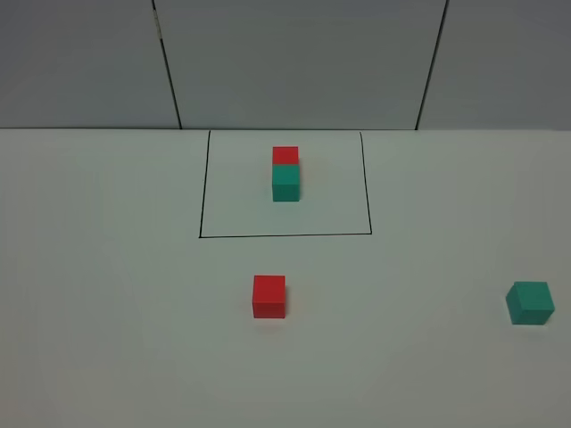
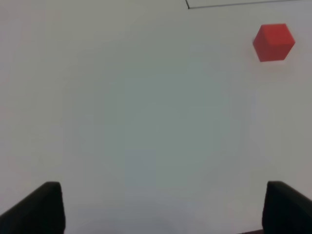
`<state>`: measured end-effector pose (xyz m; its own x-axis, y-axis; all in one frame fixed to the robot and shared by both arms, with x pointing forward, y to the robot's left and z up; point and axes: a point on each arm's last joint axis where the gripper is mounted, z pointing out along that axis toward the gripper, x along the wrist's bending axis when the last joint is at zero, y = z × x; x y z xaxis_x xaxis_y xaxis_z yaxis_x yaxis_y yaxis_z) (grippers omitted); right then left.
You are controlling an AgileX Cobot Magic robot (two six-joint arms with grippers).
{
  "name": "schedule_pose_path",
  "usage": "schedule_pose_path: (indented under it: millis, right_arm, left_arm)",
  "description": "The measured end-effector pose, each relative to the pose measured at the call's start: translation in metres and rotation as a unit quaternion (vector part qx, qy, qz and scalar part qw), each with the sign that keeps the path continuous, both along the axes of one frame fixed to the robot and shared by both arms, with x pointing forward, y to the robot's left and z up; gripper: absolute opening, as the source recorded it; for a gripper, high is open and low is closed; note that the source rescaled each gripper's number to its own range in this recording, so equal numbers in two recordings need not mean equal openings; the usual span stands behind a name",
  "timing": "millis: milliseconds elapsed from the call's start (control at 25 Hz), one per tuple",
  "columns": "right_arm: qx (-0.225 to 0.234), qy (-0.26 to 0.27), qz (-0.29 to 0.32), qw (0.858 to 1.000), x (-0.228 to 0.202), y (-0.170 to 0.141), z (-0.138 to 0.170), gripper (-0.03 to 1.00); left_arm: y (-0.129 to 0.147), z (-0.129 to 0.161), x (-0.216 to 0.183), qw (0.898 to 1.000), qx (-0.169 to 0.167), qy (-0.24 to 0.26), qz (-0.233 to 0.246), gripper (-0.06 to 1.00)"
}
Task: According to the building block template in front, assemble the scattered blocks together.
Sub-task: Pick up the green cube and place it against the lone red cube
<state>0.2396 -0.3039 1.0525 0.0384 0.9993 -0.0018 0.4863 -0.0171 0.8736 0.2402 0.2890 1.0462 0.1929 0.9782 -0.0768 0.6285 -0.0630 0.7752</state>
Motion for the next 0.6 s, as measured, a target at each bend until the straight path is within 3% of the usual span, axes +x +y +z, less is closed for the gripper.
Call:
schedule_pose_path:
  millis: [600]
  right_arm:
    - [0.0,0.0,0.0,1.0,0.0,0.0,0.0,0.59]
  left_arm:
    - [0.005,-0.014,-0.008,0.999,0.001,-0.03,0.032,0.83]
